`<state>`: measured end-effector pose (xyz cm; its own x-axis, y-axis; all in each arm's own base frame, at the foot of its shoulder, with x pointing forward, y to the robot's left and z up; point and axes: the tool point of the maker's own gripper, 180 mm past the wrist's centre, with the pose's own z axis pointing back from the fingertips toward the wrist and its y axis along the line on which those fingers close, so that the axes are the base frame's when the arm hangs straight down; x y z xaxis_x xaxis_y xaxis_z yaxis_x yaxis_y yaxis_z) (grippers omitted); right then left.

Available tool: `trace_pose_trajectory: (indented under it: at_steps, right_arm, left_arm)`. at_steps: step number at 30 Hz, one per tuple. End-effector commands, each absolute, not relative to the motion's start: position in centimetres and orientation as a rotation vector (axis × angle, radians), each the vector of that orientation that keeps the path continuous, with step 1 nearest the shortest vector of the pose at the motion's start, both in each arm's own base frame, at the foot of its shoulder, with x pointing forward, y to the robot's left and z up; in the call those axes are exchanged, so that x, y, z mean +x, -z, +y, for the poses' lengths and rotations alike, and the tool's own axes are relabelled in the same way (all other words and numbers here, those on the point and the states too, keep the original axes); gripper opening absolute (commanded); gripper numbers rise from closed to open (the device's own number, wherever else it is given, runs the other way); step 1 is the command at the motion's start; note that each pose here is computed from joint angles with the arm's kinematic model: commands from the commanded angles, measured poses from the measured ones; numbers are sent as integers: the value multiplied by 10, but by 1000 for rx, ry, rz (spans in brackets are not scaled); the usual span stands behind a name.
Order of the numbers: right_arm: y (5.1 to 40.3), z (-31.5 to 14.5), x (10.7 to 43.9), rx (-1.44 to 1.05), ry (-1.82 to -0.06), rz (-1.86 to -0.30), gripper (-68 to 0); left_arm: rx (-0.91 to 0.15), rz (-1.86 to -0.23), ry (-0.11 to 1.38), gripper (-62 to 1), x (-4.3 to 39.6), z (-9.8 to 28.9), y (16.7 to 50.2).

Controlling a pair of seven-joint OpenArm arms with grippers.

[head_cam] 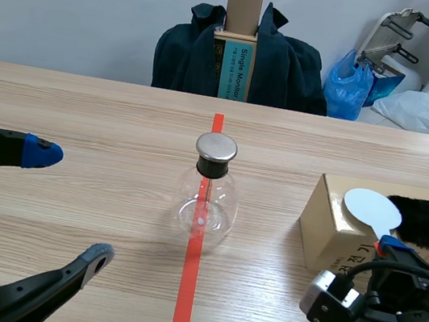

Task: Do the electroscope experiment.
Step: 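Put the plate down on the right, then return to the home posture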

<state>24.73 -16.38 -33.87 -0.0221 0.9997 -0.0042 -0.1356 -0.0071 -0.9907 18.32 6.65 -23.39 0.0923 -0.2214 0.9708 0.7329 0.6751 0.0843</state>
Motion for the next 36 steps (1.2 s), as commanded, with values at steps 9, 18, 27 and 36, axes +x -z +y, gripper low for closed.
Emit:
trace_pose_trajectory:
  at_steps: [9,18,27,36]
  right_arm:
    - [329,-168,253,-1134,-1265,-1136,-642]
    - [329,-170,253,-1138,-1256,-1128,-208]
    - [331,-177,248,-1117,-1191,-1124,4]
    - [366,-215,198,-914,-1129,-997,4]
  left_arm:
    - [-497,-1330,744,14,186,64,225]
    - [-496,-1330,744,14,186,64,225]
    - [-496,-1330,744,14,186,64,225]
    - [-495,-1328,743,14,186,65,226]
